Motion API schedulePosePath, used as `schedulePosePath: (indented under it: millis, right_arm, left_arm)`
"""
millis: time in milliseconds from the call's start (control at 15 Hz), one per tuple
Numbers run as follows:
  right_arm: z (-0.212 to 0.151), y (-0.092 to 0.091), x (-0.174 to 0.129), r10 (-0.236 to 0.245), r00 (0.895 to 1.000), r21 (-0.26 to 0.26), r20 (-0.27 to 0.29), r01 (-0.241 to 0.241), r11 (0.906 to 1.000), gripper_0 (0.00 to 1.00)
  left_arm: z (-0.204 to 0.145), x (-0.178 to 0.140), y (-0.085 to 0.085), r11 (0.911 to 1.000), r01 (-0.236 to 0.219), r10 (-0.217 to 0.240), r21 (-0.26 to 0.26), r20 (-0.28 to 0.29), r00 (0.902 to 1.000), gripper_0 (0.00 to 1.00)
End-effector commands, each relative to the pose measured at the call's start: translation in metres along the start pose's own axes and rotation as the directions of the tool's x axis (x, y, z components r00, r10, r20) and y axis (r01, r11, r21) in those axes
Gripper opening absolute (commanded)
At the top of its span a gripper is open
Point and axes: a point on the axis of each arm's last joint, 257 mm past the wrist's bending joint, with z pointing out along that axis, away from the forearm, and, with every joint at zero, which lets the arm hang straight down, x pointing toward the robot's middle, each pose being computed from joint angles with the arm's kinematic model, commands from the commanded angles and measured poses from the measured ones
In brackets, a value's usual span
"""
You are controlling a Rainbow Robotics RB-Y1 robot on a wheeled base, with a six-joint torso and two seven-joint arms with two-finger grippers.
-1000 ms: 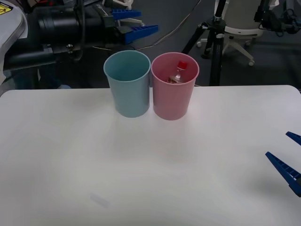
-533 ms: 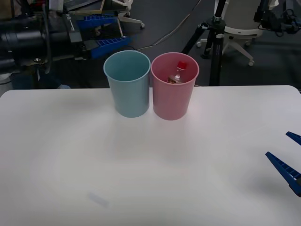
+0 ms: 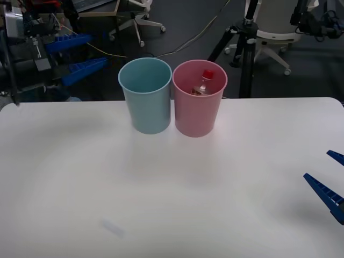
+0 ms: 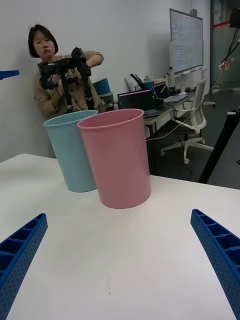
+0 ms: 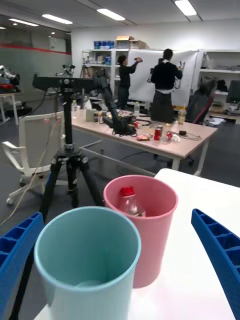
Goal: Grasp the object on the table and drop it into the matching bin: aluminum can to the light blue bin, PET bottle to the pink bin.
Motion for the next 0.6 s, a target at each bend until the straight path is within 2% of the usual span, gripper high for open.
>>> schedulePosePath:
  millis: [67,333,400,600]
  right_arm:
    - [0.000,0.000,0.000,0.000,1.000,0.000,0.000,0.000,1.0000,1.00]
    - [0.000,0.000,0.000,0.000,1.000,0.000,0.000,0.000,1.0000,1.00]
    - [0.000,0.000,0.000,0.000,1.000,0.000,0.000,0.000,1.0000,1.00]
    - [0.000,0.000,0.000,0.000,1.000,0.000,0.000,0.000,1.0000,1.00]
  left_arm:
    - [-0.031,0.010,0.008,0.9985,0.022,-0.021,-0.051,0.011,0.9997,1.00]
    - [-0.074,0.025,0.008,0.9926,0.051,-0.047,-0.110,0.032,0.9984,1.00]
    - [-0.083,0.029,0.007,0.9910,0.046,-0.042,-0.125,0.033,0.9986,1.00]
    - [-0.108,0.044,-0.001,0.9865,-0.008,0.011,-0.163,0.021,0.9997,1.00]
